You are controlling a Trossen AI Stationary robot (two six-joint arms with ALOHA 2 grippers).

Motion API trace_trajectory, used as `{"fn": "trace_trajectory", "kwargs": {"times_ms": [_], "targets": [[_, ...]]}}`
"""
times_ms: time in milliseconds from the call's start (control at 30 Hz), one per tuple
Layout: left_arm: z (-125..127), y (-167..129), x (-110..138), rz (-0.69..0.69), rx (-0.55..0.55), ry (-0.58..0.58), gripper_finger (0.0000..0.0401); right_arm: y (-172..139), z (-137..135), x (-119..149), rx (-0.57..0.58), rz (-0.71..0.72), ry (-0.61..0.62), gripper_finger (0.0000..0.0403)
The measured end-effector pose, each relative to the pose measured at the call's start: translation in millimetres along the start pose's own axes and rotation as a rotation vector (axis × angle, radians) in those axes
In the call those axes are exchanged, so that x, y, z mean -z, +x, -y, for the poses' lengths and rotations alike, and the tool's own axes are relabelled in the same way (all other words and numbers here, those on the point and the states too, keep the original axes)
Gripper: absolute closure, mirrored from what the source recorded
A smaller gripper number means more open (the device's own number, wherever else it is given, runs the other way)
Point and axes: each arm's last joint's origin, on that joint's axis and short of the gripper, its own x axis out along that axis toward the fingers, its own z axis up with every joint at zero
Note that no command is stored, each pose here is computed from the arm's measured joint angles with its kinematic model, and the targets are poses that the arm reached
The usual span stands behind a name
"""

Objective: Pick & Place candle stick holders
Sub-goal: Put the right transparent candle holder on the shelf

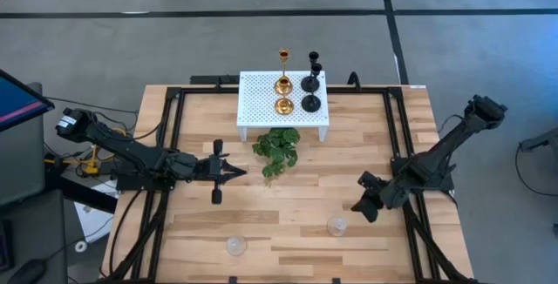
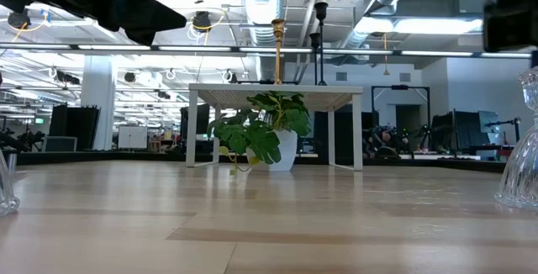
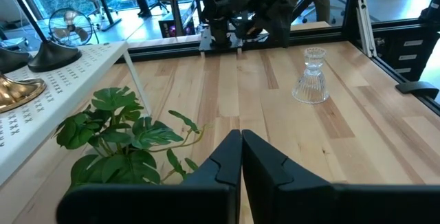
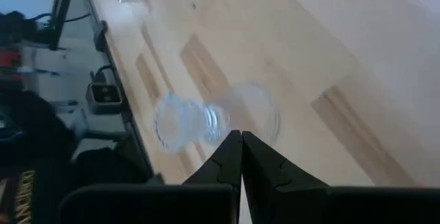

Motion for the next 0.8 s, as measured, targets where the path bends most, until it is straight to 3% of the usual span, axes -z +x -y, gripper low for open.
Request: {"fn": "trace_trajectory", "kwargs": {"times_ms": [400,600,800], "targets": [[0,0,0,0.000,0.000,0.000,0.0390,0,-73,-28,0.298,-0.106,-0.117,0.0403],[0,0,0,0.000,0.000,0.000,0.0390,15,-99,-30,0.290,-0.200,-0.192,0.0403],[0,0,0,0.000,0.000,0.000,0.0390,33,-106,-38,0.291,-0.283,-0.246,0.0403]]}}
